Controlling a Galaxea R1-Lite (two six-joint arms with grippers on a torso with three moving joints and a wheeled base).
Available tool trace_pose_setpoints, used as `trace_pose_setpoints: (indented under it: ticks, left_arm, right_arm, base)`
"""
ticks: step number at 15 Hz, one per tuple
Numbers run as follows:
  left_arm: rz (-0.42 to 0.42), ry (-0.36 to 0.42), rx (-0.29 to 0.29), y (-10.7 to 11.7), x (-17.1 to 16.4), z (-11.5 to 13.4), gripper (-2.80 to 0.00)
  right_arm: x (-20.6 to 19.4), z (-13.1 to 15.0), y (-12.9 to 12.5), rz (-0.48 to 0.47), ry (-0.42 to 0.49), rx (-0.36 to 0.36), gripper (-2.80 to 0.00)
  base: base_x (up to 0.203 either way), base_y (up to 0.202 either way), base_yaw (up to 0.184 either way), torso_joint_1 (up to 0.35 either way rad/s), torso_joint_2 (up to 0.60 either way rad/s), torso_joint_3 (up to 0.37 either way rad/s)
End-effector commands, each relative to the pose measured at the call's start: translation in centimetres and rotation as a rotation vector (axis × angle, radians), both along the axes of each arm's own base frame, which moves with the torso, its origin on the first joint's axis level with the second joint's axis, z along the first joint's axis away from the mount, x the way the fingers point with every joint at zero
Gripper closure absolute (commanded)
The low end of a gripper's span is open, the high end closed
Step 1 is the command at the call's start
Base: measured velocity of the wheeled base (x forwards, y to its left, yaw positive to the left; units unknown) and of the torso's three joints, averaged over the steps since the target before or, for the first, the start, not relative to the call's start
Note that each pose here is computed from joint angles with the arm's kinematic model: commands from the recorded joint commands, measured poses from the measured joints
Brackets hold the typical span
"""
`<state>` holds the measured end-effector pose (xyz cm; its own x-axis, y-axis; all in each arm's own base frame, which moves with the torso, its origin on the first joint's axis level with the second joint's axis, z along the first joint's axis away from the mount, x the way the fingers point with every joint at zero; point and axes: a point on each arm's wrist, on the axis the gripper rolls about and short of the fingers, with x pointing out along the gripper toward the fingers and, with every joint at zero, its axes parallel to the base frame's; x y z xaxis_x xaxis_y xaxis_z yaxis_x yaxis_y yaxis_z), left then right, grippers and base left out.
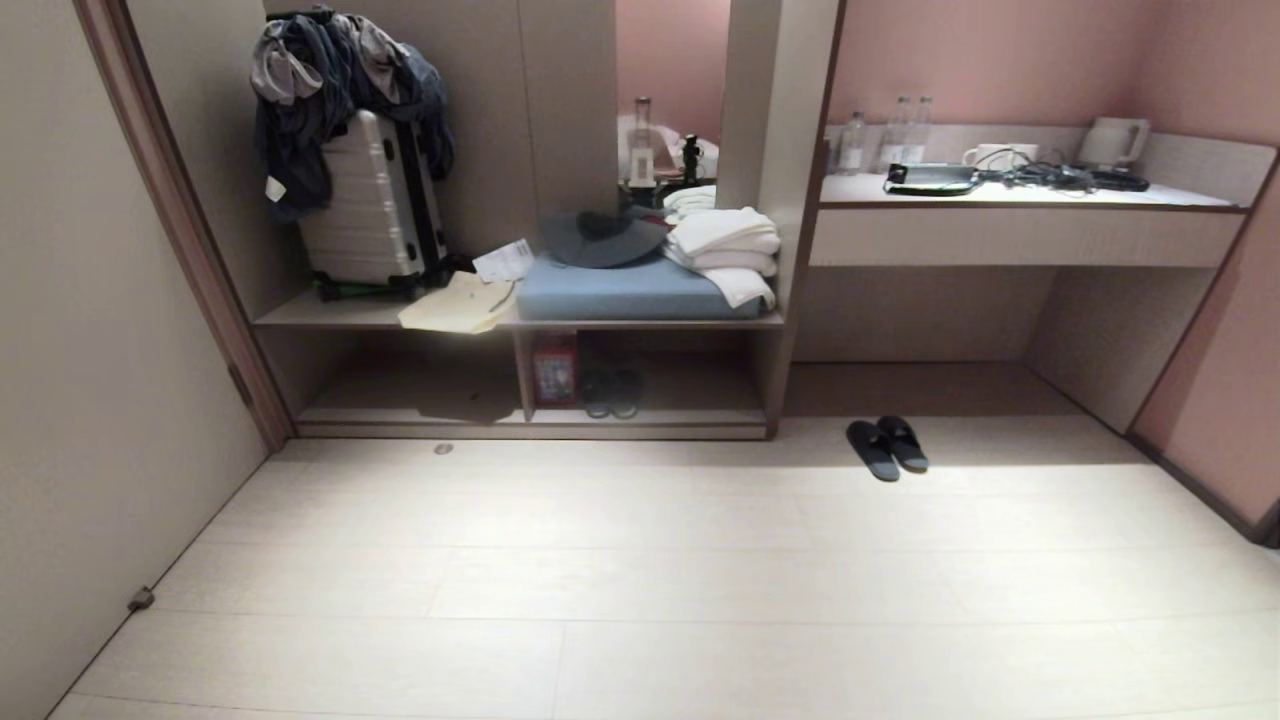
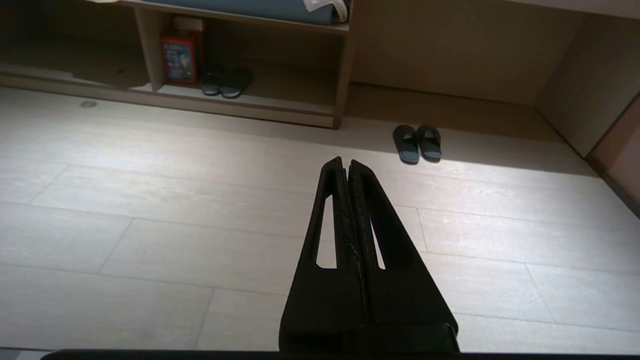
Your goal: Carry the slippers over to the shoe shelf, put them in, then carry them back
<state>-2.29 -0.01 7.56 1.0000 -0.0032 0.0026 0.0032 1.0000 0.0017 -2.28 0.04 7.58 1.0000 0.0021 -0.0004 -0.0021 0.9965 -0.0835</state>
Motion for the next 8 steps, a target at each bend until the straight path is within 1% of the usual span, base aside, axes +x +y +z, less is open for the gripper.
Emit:
trace_pose_setpoints:
  ticks: [1,3,8]
  left_arm:
    - [0.0,0.001,0.0,0.0,0.01,0.01,0.0]
    - [0.0,0.001,0.001,0.0,0.01,0.01,0.0]
    - [0.0,0.001,0.0,0.0,0.01,0.01,0.0]
  right_arm:
    - [0.01,-0.07,0.0,0.0,0.004,0.002,0.0]
    - [0.01,-0.09,0.01,0.002,0.007,0.027,0.0]
    - [0.0,-0.02,0.01,0.003,0.003,0.021,0.0]
  base:
    - [0.0,0.0,0.0,0.0,0.0,0.0]
    - [0.0,0.0,0.0,0.0,0.0,0.0]
    - [0.0,0.0,0.0,0.0,0.0,0.0]
